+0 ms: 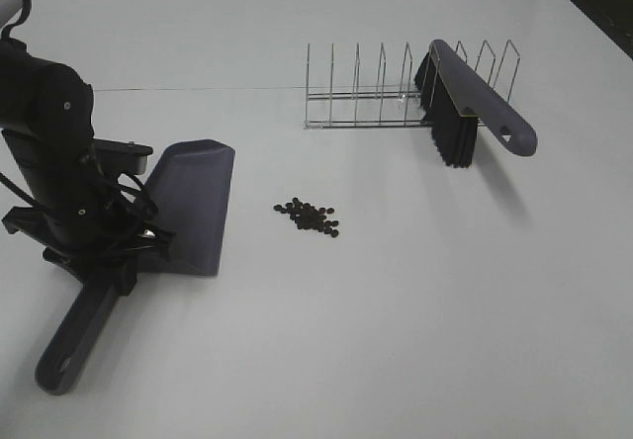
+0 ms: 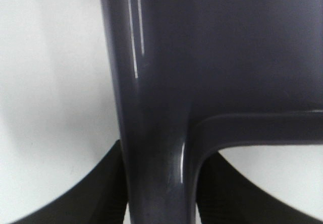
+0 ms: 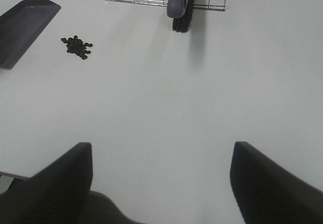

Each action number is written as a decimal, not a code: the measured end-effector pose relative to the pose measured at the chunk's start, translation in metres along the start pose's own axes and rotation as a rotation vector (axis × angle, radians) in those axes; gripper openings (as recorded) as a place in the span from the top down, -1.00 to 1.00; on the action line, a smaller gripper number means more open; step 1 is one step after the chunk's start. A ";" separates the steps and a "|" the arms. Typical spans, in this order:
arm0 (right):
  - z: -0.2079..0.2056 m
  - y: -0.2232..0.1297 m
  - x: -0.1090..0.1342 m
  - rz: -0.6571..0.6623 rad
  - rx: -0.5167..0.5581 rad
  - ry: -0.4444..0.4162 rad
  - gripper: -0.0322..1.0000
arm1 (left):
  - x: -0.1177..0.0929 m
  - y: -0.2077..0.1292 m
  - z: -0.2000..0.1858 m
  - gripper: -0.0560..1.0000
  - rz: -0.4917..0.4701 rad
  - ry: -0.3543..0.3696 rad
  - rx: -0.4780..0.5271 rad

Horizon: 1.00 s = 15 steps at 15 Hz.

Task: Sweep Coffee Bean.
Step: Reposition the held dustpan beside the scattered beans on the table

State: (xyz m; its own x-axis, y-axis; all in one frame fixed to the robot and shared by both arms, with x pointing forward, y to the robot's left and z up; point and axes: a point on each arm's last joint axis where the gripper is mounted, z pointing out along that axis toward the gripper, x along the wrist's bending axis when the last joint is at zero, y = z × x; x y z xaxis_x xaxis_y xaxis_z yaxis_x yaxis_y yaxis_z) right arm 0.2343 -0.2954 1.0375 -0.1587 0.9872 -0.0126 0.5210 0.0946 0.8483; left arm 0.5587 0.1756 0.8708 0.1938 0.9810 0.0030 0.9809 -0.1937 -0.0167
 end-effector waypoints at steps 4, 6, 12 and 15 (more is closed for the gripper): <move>0.000 0.000 0.000 0.000 0.000 0.000 -0.28 | 0.000 0.002 0.000 0.27 0.000 -0.004 -0.020; 0.000 0.000 0.000 0.000 0.000 0.000 -0.28 | -0.001 0.002 0.000 0.27 -0.004 -0.008 -0.023; 0.000 0.000 0.000 0.000 0.000 0.000 -0.28 | -0.001 0.002 0.000 0.27 -0.007 -0.010 -0.024; 0.000 0.000 0.000 0.000 0.000 0.000 -0.28 | -0.001 0.002 0.000 0.27 -0.006 -0.010 -0.024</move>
State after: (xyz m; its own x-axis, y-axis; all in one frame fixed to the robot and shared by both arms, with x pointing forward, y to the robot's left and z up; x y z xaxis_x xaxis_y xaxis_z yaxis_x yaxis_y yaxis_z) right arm 0.2343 -0.2954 1.0375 -0.1587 0.9872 -0.0126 0.5210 0.0946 0.8483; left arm 0.5606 0.1743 0.8708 0.1879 0.9822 -0.0067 0.9822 -0.1879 0.0069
